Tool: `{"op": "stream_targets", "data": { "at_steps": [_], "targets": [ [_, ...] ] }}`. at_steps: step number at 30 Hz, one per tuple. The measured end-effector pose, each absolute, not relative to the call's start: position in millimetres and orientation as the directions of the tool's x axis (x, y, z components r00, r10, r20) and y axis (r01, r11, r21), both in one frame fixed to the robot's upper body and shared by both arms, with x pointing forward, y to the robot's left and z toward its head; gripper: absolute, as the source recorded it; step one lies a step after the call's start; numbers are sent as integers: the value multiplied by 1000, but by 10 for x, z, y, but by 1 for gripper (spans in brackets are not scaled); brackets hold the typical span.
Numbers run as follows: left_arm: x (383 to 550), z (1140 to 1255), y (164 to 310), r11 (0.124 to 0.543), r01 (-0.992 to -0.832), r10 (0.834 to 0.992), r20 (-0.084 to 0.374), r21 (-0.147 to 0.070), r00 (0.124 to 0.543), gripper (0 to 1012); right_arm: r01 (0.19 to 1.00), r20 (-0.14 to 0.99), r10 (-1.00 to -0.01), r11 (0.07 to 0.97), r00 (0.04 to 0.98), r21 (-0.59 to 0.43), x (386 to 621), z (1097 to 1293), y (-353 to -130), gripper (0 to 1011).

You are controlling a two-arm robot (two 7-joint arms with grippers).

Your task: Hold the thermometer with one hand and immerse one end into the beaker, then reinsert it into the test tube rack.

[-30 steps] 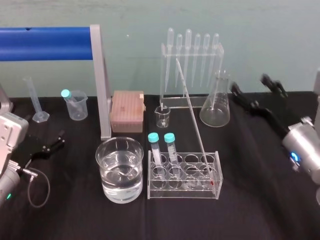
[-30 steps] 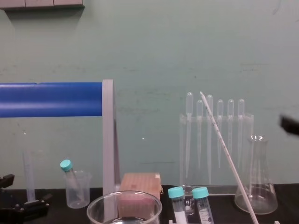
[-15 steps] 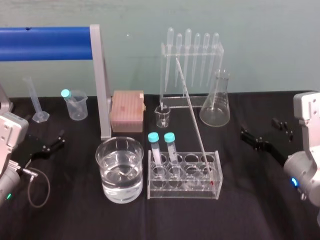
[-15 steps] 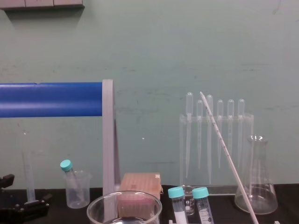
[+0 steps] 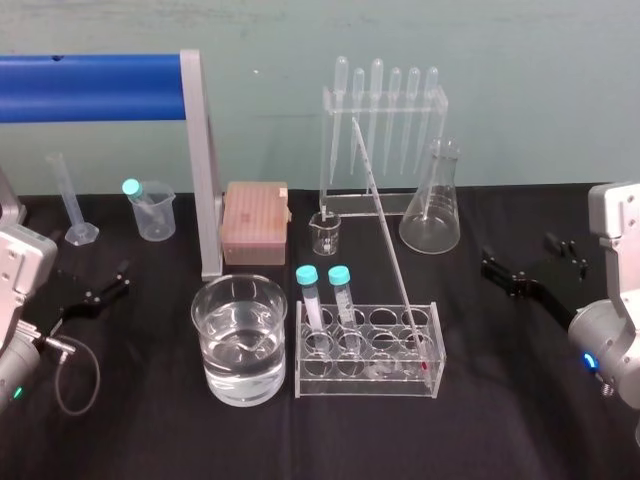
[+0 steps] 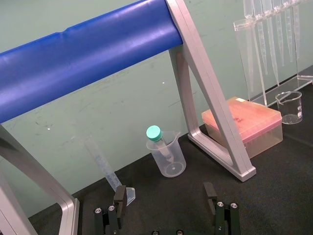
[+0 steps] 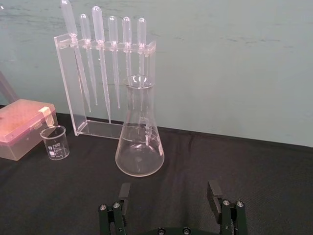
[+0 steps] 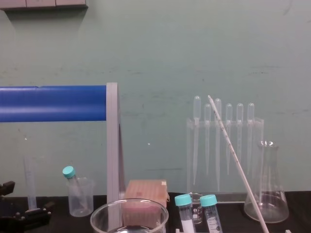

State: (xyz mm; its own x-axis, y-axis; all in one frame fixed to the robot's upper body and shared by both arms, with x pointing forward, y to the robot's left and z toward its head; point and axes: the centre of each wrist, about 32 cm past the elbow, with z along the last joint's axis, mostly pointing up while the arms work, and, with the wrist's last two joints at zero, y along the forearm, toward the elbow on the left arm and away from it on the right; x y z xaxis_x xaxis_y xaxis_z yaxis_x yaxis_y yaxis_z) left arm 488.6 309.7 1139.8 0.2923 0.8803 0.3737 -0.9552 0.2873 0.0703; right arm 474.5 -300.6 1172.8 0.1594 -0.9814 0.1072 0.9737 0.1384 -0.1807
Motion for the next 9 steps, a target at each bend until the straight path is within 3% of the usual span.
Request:
{"op": "stream_targets", "data": {
  "at_steps": [9],
  "targets": [
    [4886,11398,3097,287,-955,880,374,70,292,1008,974,108,-981,139,160,-178,4747,11736,-3007,1004]
  ]
}}
